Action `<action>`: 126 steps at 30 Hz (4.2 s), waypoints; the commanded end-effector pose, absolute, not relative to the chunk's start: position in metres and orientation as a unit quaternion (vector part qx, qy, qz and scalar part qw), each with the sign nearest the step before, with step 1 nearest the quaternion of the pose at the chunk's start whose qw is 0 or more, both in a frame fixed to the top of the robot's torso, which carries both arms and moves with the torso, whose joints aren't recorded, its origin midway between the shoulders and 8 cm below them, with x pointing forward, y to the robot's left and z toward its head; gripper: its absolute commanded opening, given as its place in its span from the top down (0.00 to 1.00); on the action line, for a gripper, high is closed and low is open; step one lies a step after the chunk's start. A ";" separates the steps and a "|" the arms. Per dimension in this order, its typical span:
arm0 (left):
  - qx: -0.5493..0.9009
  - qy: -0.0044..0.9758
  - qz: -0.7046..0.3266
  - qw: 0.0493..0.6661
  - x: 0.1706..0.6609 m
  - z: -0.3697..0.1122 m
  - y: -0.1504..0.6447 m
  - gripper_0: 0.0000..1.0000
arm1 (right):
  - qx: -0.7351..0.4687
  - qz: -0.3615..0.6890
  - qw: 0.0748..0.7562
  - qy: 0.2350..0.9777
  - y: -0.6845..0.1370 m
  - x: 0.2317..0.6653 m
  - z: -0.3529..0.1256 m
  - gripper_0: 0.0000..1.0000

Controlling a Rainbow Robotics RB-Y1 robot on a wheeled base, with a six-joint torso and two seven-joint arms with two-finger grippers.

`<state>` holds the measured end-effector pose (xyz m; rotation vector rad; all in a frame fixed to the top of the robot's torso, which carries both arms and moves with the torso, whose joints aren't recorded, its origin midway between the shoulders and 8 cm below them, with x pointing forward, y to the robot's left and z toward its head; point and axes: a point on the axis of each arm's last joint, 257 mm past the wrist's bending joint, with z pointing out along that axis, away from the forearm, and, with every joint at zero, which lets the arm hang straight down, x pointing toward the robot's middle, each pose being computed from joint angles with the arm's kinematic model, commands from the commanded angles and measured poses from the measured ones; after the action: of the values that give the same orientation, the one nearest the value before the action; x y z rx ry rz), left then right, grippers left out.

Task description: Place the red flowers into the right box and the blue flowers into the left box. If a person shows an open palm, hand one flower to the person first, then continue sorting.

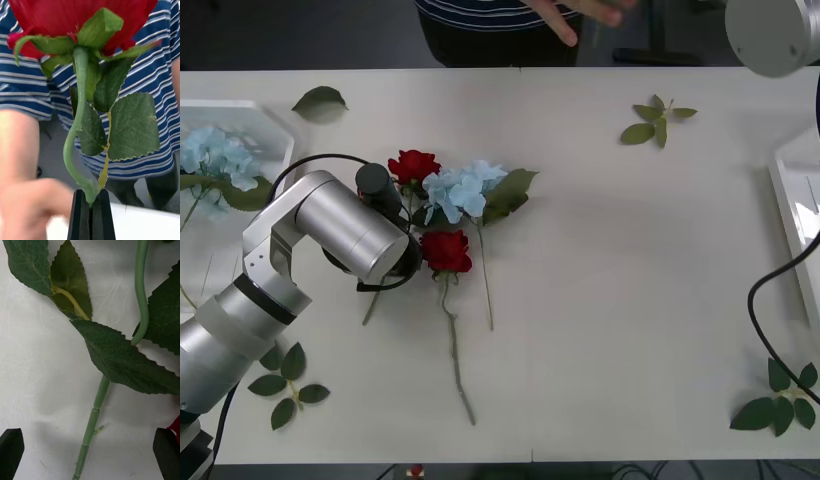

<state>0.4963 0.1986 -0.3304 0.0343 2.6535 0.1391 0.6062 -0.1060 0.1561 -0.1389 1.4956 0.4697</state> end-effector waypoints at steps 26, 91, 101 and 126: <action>0.031 0.964 0.047 0.262 0.510 -0.308 0.187 0.00 | -0.067 0.187 0.732 0.651 -0.088 0.622 0.203 0.00; 0.027 0.966 0.045 0.252 0.513 -0.308 0.188 0.00 | -0.585 0.106 0.288 0.751 -0.181 0.402 -0.097 0.00; 0.033 0.964 0.053 0.259 0.518 -0.315 0.191 0.00 | -0.613 0.065 0.290 0.732 -0.201 0.410 -0.142 0.00; 0.054 0.961 0.084 0.259 0.515 -0.327 0.196 0.93 | -0.587 0.063 0.333 0.735 -0.196 0.424 -0.163 0.00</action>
<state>0.5067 0.2028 -0.3392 0.0912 2.6333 0.2018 0.4236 -0.1876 -0.1749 -1.4809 1.9645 0.2307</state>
